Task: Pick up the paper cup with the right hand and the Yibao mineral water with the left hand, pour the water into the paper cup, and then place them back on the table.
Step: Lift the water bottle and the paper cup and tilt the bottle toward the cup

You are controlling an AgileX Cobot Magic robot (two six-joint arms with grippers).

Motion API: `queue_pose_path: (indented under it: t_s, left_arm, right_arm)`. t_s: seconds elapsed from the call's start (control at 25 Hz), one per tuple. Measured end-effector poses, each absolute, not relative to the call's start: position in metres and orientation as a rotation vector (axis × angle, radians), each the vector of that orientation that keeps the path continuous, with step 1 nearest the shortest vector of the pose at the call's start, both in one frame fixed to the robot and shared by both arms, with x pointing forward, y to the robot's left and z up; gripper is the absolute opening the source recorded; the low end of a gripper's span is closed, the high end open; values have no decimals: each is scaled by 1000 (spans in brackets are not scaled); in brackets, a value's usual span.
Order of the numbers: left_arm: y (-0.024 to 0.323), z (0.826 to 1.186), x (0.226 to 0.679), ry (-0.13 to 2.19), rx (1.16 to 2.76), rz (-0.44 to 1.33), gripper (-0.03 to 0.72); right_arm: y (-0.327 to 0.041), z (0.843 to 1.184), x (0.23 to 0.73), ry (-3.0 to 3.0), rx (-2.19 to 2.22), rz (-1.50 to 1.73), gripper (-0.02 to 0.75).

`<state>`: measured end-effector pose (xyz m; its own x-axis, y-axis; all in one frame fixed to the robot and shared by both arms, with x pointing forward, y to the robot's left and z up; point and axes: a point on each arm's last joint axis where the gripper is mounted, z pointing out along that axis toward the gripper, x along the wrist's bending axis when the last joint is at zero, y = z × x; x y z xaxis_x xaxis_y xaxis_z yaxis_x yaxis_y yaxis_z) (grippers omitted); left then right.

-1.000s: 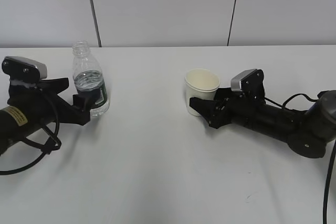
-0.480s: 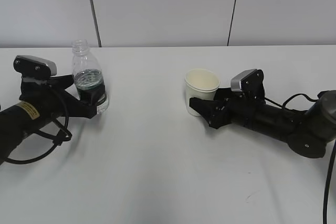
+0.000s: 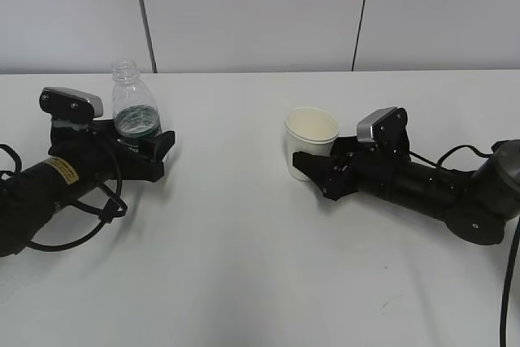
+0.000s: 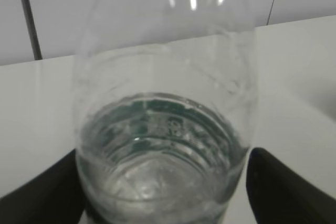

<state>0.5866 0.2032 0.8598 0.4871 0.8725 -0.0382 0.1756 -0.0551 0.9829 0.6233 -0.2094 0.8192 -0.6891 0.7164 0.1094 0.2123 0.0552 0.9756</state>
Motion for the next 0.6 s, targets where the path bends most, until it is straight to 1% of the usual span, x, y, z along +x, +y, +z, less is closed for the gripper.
queue_pose_path:
  t_s: [0.08,0.28,0.36,0.44,0.6]
  left_arm:
    - [202,860,586,940,1547,733,527]
    - [203,860,587,950,1541,738,407]
    - [203,860,587,948,1544,736,374]
    - [203,860,587,945,1545,735,356]
    - [202,860,586,937,1550,729,348]
  right_arm:
    - [-209,819,623,1935,928,1672,540]
    - [-208,819,622,1948,923,1679,540]
    - [-208,820,622,1956,916,1687,540]
    - [-207,824,621,1972,899,1695,540]
    - [-204,836,620,2019,852,1710,540]
